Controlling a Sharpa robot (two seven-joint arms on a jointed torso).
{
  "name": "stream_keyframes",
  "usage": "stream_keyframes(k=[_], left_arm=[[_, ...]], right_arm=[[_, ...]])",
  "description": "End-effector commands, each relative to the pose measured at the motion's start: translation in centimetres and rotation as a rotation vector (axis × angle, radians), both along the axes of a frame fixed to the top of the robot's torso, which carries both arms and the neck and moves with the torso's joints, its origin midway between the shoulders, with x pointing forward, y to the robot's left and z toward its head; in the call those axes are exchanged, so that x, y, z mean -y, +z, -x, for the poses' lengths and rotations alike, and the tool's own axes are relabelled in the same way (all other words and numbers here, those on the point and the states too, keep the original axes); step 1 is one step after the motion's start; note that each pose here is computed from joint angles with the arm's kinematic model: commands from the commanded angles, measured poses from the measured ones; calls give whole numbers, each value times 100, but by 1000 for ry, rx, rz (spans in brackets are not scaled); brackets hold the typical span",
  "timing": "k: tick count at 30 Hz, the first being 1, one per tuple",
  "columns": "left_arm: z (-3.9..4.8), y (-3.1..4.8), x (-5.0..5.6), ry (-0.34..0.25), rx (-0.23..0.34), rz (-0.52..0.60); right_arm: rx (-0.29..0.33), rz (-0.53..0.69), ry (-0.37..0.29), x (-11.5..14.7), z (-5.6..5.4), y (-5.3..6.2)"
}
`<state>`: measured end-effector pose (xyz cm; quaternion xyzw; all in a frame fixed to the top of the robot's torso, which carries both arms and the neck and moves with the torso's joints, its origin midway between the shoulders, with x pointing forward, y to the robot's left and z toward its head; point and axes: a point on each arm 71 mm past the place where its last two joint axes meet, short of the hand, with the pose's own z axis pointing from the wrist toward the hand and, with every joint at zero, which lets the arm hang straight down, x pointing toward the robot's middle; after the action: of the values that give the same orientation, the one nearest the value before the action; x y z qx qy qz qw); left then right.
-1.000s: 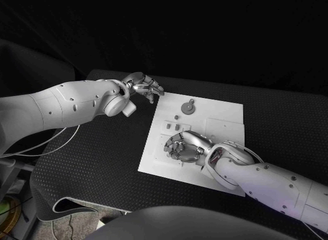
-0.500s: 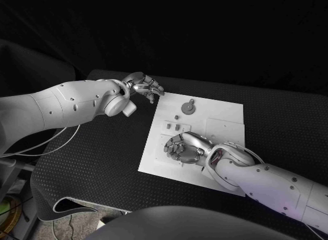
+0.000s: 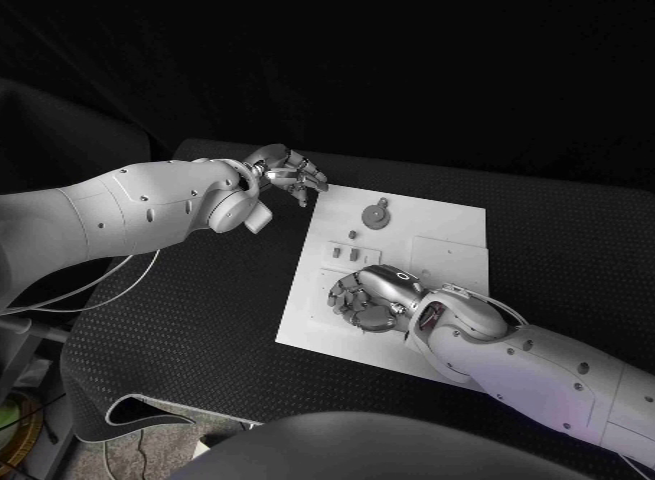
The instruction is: Assemble the parts on the task board
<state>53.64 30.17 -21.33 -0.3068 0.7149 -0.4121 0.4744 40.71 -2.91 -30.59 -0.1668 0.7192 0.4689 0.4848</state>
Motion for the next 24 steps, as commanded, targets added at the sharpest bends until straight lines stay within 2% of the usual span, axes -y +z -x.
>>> stream_keyframes(k=[1,7,16,24], left_arm=[[-2,10,18,-9,2,9],[-2,8,22,-10,0,9],[-4,7,24,-11,-1,9],[-4,7,27,-11,-1,9]], right_arm=[[105,20,19,-25,22,29],[112,17,23,-49,31,35],[59,27,21,-69,55,-35],[48,41,19,-64,47,-60]])
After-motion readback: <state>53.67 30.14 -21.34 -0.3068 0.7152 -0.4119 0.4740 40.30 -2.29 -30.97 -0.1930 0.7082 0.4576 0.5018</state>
